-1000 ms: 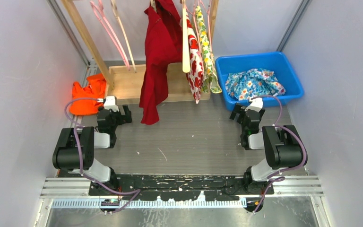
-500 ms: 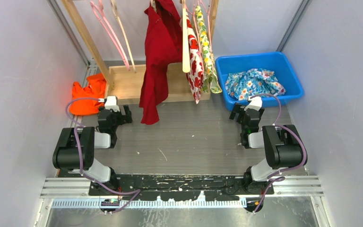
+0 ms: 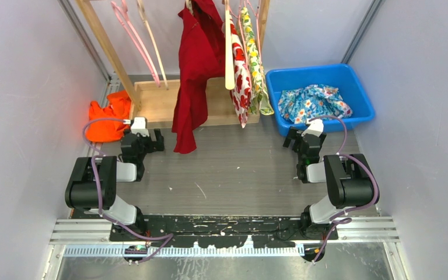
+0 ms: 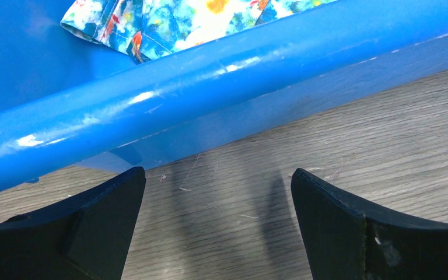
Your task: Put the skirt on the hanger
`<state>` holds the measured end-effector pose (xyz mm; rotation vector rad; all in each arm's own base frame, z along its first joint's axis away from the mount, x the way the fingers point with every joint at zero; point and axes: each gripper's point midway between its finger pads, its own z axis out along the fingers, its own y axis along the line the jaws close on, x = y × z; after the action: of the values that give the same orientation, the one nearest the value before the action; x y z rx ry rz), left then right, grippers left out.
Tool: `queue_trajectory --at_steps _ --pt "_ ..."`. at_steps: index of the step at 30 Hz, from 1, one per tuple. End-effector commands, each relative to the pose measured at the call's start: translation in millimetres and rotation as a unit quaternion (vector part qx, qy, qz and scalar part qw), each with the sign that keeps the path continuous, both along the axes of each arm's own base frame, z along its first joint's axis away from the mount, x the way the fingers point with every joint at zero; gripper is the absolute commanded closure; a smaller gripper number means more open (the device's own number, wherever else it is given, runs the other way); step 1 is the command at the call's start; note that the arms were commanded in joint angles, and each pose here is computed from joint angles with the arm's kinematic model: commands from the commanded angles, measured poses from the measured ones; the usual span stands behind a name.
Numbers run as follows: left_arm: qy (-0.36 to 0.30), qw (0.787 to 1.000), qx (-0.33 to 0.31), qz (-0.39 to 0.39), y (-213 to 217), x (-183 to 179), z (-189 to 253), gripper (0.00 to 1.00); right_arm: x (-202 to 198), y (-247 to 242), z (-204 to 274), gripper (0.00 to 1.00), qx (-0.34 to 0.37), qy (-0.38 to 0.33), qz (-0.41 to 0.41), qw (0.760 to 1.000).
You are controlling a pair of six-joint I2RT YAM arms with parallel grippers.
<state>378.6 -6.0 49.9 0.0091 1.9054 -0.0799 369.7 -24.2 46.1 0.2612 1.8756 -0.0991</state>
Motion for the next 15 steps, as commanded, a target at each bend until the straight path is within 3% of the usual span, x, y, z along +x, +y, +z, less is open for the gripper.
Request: queue_trajectory --at_steps 1,15 --pt "-0.034 0.999 0.01 -0.02 -5.1 13.3 18.2 0.0 13.4 -1.1 20.8 0.0 -0.001 -0.036 -0.002 0.999" --pt "-0.034 0.999 0.01 -0.019 -4.9 13.4 18.5 0.0 14.1 -0.9 21.5 0.0 0.001 -0.037 -0.002 0.999"
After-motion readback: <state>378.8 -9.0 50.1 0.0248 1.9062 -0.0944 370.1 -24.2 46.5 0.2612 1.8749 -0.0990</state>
